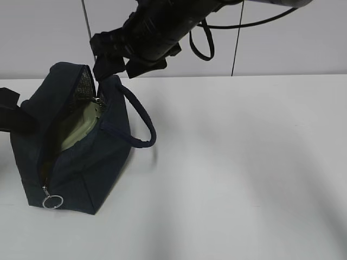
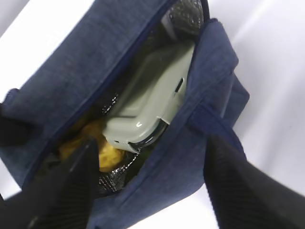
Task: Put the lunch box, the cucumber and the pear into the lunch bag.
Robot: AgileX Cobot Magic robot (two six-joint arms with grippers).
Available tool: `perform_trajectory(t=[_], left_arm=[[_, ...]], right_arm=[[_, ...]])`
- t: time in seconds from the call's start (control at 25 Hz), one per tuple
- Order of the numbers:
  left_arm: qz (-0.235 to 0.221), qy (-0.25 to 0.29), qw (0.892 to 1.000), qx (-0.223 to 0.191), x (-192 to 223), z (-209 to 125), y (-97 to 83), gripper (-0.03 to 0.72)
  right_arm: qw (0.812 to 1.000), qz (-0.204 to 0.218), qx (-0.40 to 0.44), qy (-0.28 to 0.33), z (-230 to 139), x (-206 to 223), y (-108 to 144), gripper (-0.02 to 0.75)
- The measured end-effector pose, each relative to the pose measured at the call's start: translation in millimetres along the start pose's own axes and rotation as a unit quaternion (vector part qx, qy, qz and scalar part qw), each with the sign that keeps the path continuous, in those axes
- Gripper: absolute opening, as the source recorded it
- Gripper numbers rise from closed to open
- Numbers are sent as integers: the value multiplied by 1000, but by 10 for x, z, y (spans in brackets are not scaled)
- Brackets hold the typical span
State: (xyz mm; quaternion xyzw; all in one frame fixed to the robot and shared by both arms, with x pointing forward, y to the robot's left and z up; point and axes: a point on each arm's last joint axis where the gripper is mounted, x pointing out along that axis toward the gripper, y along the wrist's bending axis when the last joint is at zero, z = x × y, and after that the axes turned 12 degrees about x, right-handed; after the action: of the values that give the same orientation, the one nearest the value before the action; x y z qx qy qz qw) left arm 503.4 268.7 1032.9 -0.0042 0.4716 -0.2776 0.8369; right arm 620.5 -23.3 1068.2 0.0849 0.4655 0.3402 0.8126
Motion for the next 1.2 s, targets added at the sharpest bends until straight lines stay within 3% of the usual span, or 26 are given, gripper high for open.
perform_trajectory(t=[0.16, 0.24, 0.28, 0.36, 0.48, 0.64, 1.0, 1.2], left_arm=[[0, 0, 1000, 0, 0, 0, 0, 1], [-1, 1, 1000, 0, 0, -1, -1, 1], [-2, 1, 1000, 1, 3, 0, -8, 1], [-5, 3, 1000, 7, 23, 6, -39, 1], [-16, 15, 1000, 18, 123, 17, -106, 1], [-28, 24, 999, 28, 262, 38, -187, 1], [-49, 11, 996, 76, 340, 333, -418, 1], [-68, 31, 993, 89, 519, 365, -532, 3]], right_arm=[[999, -5, 24, 30, -92, 269, -129, 527], [998, -8, 33, 51, -154, 395, -193, 483], [998, -11, 32, 60, -183, 441, -211, 423], [997, -23, 23, 69, -211, 469, -220, 178], [996, -52, 19, 75, -221, 439, -250, 29], [995, -80, 10, 64, -308, 270, -271, 8], [993, -104, 12, -62, -1069, -564, -305, 5], [992, -108, 11, -66, -1274, -725, -316, 6]])
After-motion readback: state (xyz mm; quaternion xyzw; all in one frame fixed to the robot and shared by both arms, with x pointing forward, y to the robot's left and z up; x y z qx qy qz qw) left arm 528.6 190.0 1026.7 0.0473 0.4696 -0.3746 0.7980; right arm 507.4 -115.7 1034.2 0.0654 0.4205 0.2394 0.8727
